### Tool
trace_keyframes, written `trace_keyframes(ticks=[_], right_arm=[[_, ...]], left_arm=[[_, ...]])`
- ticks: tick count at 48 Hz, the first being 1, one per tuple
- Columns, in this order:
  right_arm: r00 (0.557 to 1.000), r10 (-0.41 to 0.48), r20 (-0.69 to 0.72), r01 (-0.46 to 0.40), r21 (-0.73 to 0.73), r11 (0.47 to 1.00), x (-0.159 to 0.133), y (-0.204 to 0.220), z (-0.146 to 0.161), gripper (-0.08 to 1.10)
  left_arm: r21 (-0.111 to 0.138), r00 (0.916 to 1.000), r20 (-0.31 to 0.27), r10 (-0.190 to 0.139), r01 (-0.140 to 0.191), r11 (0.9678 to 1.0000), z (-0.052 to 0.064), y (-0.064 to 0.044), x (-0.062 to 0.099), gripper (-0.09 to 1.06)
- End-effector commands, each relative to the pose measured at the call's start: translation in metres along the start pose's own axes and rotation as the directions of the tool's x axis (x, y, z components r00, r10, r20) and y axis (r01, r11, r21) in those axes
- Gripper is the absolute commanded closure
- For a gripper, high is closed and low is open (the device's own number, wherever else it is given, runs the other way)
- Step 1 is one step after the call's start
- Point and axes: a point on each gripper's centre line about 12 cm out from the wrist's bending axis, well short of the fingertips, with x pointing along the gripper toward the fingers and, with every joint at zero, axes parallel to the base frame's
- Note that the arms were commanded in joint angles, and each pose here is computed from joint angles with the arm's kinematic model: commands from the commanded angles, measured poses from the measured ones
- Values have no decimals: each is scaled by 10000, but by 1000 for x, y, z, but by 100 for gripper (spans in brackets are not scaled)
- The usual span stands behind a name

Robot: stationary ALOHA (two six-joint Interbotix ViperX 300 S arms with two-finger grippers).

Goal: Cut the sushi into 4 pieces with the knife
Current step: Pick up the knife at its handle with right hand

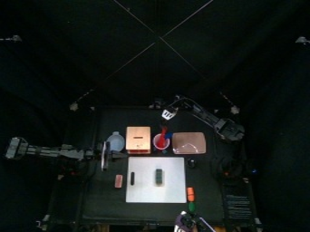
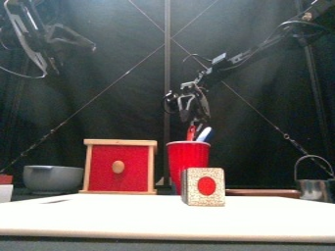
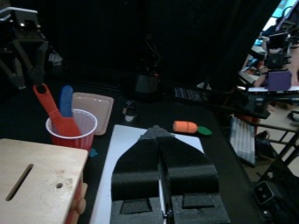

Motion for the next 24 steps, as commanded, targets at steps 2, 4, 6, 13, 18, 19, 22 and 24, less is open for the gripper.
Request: trace_keyframes(ticks=[2, 4, 6, 13, 18, 19, 22, 24], right_arm=[[9999, -35, 131, 39, -309, 9995, -5, 12, 1, 0], [10000, -22, 71, 25, -364, 9993, -2, 14, 1, 0], [10000, -73, 12, 73, -400, 9992, 0, 15, 1, 0], [9998, -181, -99, 177, -393, 9991, 3, 13, 0, 0], [9995, -240, -221, 230, -421, 9988, 7, 14, -2, 0], [9994, -266, -239, 255, -454, 9986, 7, 15, -3, 0], [9986, -408, -323, 393, -461, 9982, 9, 12, -3, 0], [9984, -454, -330, 438, -463, 9980, 10, 11, -3, 1]], left_arm=[[-20, 9998, 180, -28, 28, 10000, 5, -1, 2, 95], [-21, 9998, 195, -30, 31, 10000, 6, -1, 2, 95], [-20, 9998, 180, -28, 28, 10000, 5, -1, 2, 95], [-21, 9998, 195, -30, 31, 10000, 6, -1, 2, 95], [-1, 9999, 134, -19, 19, 10000, 3, -1, 1, 95], [-2, 9999, 137, -4, 4, 10000, 3, 0, 1, 95], [-16, 9999, 119, -16, 16, 10000, 3, -1, 1, 95], [0, 9999, 119, -16, 16, 10000, 3, -1, 1, 95]])
